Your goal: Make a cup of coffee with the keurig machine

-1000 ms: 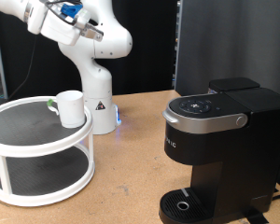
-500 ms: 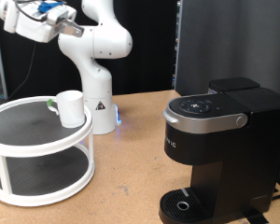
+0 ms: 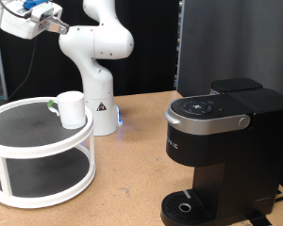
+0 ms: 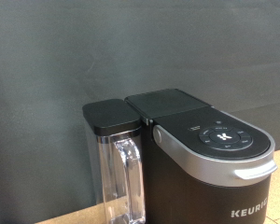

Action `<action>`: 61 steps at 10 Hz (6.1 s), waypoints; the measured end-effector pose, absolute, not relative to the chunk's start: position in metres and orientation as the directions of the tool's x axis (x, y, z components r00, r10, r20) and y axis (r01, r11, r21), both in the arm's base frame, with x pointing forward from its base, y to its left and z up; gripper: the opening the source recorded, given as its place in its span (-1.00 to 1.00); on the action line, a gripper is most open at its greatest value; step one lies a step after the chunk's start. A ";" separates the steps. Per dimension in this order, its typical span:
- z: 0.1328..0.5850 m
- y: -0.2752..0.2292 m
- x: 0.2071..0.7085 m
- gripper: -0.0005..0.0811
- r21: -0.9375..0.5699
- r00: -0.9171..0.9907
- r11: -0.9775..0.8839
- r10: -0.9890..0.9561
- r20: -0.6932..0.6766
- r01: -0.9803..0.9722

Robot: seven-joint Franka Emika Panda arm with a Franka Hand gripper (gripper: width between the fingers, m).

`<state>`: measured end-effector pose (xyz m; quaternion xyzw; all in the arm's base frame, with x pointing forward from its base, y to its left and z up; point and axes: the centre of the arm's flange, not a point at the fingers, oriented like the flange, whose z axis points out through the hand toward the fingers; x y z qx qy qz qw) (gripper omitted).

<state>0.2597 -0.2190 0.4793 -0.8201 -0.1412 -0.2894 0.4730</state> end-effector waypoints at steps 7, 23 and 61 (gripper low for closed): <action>0.464 -0.266 0.215 -0.97 -0.693 0.779 -0.463 -0.011 0.627 0.552; 0.369 -0.265 0.222 -0.97 -0.641 0.773 -0.555 0.006 0.635 0.531; 0.306 -0.248 0.217 -0.82 -0.633 0.779 -0.588 -0.008 0.627 0.504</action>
